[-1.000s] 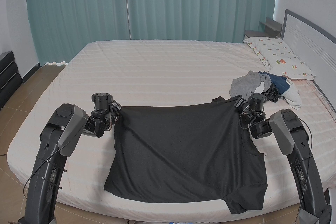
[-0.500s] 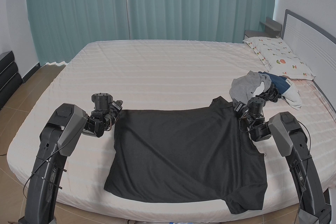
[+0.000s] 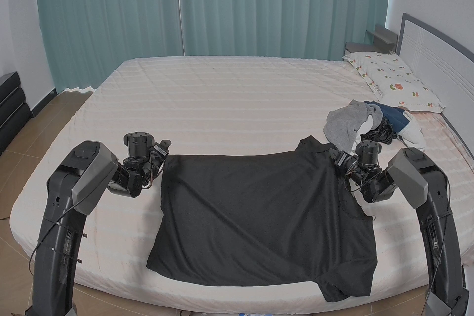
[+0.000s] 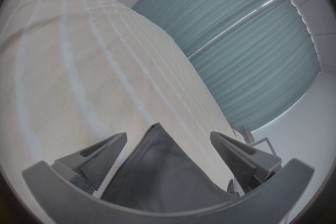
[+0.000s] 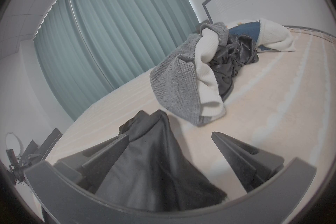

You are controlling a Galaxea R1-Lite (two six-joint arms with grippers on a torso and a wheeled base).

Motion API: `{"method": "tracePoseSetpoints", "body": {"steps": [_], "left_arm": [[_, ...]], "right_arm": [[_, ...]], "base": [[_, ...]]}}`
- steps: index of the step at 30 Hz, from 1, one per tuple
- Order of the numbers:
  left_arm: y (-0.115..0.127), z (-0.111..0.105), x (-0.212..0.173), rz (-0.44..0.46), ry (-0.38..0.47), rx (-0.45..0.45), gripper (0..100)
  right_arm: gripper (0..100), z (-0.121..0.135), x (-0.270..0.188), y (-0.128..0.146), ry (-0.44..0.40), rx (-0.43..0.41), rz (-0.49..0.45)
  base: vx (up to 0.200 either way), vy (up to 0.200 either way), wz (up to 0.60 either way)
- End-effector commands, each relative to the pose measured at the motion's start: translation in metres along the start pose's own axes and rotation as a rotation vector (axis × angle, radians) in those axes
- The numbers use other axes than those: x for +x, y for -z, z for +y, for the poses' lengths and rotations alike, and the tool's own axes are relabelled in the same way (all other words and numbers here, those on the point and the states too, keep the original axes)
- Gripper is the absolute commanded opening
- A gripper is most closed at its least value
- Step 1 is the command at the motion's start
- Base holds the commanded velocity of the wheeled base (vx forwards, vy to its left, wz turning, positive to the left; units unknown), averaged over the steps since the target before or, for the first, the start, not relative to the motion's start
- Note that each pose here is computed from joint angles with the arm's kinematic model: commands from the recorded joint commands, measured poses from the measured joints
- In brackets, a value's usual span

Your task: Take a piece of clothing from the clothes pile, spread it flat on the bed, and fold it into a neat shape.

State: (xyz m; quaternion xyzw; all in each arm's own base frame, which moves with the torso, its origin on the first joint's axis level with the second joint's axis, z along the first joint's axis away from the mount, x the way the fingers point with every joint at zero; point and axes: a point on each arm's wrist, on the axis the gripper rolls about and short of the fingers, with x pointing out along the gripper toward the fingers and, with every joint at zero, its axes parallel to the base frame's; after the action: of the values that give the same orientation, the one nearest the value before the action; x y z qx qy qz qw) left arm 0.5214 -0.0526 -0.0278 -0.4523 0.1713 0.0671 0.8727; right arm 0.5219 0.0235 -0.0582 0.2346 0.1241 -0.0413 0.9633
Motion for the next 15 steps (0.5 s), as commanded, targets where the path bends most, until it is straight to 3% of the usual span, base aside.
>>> {"method": "tracePoseSetpoints", "body": {"steps": [1, 4, 8, 11, 15], "left_arm": [[-0.022, -0.025, -0.056, 0.02, 0.092, -0.017, 100], [-0.029, -0.036, -0.078, 0.065, 0.142, -0.015, 100], [-0.031, -0.039, -0.1, 0.094, 0.139, -0.014, 100], [-0.03, -0.037, -0.113, 0.116, 0.119, -0.023, 100], [-0.012, -0.026, -0.146, 0.205, 0.051, -0.136, 100]], "right_arm": [[100, 0.004, -0.06, -0.06, -0.039, 0.033, 0.024], [100, 0.004, -0.091, -0.081, -0.053, 0.068, 0.02], [100, 0.006, -0.138, -0.095, -0.078, 0.145, 0.071], [100, 0.004, -0.164, -0.09, -0.078, 0.167, 0.13], [100, -0.003, -0.211, -0.061, -0.027, 0.187, 0.269]], "base": [[0.0, 0.0, 0.0], [0.0, 0.0, 0.0], [0.0, 0.0, 0.0], [0.0, 0.0, 0.0], [0.0, 0.0, 0.0]]}}
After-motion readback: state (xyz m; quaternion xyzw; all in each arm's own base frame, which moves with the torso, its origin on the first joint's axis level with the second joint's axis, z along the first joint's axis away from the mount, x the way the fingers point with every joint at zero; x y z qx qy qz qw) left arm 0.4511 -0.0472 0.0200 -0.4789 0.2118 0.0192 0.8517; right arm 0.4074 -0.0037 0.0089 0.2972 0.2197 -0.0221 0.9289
